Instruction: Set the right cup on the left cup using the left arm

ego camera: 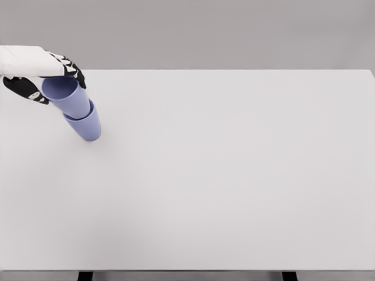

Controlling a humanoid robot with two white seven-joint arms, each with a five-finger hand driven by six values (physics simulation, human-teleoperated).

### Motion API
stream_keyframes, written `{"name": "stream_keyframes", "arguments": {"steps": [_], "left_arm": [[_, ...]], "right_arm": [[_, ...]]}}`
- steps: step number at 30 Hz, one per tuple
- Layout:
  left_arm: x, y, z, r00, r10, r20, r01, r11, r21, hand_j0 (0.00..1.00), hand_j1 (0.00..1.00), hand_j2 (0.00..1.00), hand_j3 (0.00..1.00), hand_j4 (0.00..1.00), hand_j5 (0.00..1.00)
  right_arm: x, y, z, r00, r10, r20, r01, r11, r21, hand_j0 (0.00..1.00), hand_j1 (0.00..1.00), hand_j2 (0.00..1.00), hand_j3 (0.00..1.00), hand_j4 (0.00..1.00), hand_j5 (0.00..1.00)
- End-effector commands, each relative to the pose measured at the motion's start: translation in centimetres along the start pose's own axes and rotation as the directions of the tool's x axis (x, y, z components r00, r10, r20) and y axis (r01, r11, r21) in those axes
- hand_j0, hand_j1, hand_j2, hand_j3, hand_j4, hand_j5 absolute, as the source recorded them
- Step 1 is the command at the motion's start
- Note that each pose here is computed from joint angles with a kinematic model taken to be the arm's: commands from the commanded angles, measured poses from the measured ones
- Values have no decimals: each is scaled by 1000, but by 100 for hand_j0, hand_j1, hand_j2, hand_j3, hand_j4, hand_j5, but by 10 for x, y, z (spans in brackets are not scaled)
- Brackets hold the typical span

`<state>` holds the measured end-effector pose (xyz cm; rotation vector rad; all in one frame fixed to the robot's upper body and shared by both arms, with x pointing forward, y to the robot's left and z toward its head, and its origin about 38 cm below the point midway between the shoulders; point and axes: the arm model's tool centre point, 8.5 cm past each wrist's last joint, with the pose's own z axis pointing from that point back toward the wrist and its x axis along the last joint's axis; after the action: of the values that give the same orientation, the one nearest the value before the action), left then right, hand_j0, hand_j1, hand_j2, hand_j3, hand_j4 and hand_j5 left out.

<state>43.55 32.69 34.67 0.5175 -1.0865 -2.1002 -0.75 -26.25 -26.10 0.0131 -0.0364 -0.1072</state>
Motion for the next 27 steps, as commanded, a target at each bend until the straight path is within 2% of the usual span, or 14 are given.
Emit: {"name": "stream_keyframes", "arguments": {"steps": [1, 9, 14, 27], "left_arm": [[-1, 1, -1, 1000, 2, -1, -2, 1000, 2, 71, 71, 71, 71, 71, 71], [0, 1, -1, 1000, 0, 0, 0, 1000, 2, 71, 71, 71, 71, 71, 71], [-1, 1, -1, 1000, 0, 0, 0, 1000, 2, 78, 78, 78, 78, 78, 78], [-1, 0, -1, 1000, 0, 1, 0, 1000, 0, 86, 86, 86, 86, 86, 86]], "right_arm": [[0, 0, 0, 1000, 0, 0, 0, 1000, 0, 100, 100, 100, 100, 100, 100], [0, 0, 0, 1000, 0, 0, 0, 1000, 0, 100, 100, 100, 100, 100, 100], [0, 0, 0, 1000, 1, 0, -1, 1000, 0, 100, 100, 100, 100, 100, 100], [0, 0, 0, 1000, 0, 0, 0, 1000, 0, 100, 100, 100, 100, 100, 100]]}}
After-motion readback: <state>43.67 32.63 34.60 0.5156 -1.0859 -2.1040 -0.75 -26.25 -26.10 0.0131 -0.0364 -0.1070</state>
